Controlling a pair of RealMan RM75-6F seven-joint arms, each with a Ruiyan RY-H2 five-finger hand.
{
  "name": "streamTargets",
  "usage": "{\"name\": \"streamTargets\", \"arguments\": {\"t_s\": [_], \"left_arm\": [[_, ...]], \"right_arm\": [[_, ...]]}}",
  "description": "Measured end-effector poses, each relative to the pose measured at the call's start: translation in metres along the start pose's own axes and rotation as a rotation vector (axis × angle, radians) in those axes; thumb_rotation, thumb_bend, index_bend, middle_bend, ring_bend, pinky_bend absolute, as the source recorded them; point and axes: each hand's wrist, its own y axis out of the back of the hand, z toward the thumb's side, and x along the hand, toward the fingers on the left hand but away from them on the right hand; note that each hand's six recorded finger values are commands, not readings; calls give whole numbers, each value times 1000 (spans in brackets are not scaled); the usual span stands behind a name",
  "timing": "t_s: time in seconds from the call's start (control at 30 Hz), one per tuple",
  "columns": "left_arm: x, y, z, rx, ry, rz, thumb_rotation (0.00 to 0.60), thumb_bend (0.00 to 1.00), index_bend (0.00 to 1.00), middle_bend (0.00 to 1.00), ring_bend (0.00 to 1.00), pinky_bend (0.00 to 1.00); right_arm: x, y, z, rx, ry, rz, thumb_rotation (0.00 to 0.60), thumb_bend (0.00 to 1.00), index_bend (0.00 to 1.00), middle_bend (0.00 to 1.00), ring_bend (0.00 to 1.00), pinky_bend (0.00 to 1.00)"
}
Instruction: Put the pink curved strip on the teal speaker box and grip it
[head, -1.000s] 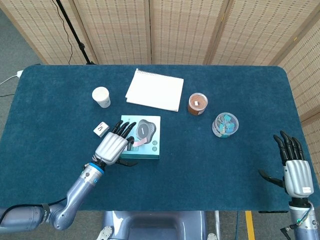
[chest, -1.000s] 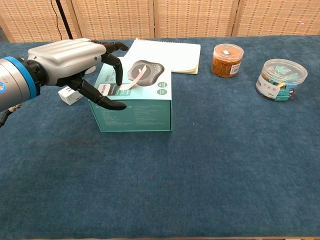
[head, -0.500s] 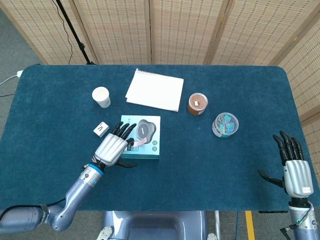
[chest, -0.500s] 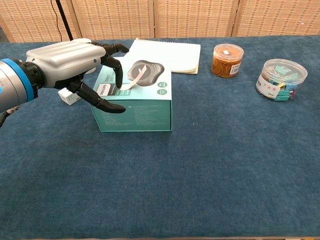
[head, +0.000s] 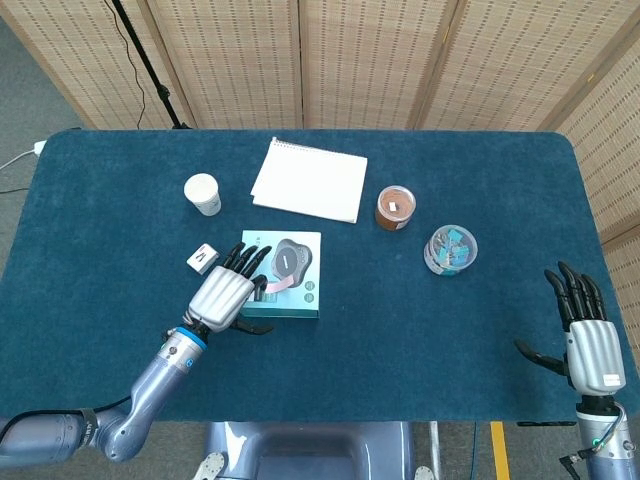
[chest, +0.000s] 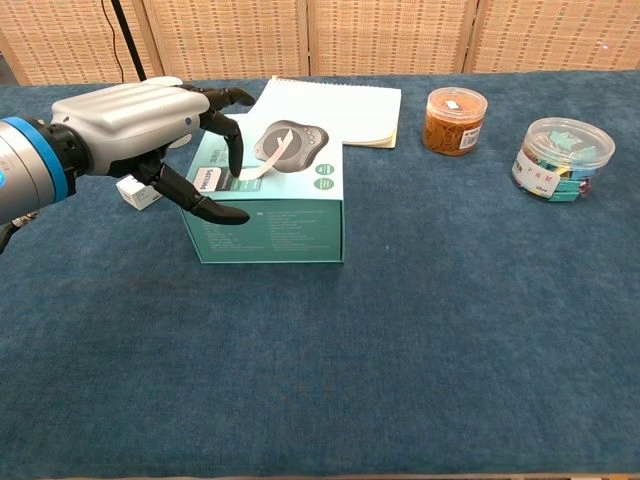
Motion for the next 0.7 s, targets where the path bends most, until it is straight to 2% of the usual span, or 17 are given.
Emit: {"name": "streamTargets", "arguments": {"t_s": [0.7], "left_arm": [[3,-1,7,5,-18,-4,260,0,437,0,0,0]], "right_arm": [[1,0,1,-6,-1,4,600,0,0,0,0,0]]}}
